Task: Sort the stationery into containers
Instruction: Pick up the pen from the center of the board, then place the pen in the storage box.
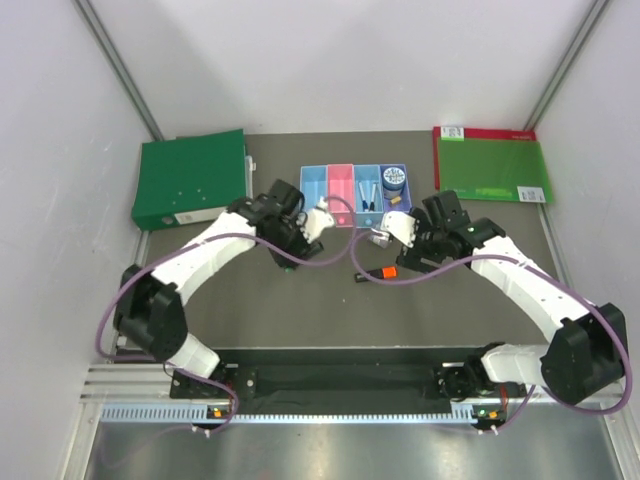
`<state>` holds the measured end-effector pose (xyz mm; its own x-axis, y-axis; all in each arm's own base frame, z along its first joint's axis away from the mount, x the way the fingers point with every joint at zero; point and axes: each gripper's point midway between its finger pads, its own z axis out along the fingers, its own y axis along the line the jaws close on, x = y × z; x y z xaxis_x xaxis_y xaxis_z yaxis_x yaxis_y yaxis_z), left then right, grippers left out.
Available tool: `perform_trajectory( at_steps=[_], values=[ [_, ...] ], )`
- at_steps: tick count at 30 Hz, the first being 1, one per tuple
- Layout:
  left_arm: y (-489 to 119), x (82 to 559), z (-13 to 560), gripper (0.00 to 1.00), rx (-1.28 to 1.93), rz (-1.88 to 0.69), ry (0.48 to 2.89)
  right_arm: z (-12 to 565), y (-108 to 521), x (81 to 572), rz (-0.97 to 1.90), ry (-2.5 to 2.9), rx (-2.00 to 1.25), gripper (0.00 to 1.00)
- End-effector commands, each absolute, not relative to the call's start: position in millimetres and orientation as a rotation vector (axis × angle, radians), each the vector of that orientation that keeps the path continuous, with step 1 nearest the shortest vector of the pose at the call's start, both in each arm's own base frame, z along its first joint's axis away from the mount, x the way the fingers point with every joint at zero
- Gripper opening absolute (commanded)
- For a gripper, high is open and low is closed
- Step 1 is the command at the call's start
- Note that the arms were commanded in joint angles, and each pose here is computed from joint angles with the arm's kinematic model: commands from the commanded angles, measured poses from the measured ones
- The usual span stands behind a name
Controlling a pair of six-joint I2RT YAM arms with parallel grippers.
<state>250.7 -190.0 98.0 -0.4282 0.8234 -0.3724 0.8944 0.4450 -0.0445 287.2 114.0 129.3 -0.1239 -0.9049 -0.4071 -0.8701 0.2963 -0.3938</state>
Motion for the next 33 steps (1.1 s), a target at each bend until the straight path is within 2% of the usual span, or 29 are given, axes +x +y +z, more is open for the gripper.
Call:
perform_trajectory(
  at_steps=[1, 7, 12, 19, 25, 33],
  values=[
    [-194.6, 295.2, 173.3, 0.00, 1.198, -0.354, 2.225, 126.5, 125.4, 284.7, -0.059, 1.931, -1.659, 0.87],
    [-174.2, 360.1, 202.9, 0.00, 0.815, -0.398, 2.226, 122.1, 141.4, 281.5, -0.061, 1.883, -1.737, 0.87],
    [-171.1, 401.6, 189.3, 0.00, 0.595, -0.531, 2.306, 115.4, 154.5, 279.6, -0.061, 1.848, -1.809, 0.86],
    [-204.4, 451.3, 199.0, 0.00, 0.548, -0.693, 2.250, 103.1, 174.0, 276.8, -0.027, 1.814, -1.896, 0.85],
    [-220.5, 475.0, 195.5, 0.00, 0.487, -0.779, 2.241, 83.5, 196.6, 274.5, 0.045, 1.815, -1.989, 0.83],
    [-226.1, 495.9, 155.7, 0.00, 0.430, -0.788, 2.315, 76.5, 219.6, 292.9, 0.070, 1.809, -2.000, 0.81]
  ],
)
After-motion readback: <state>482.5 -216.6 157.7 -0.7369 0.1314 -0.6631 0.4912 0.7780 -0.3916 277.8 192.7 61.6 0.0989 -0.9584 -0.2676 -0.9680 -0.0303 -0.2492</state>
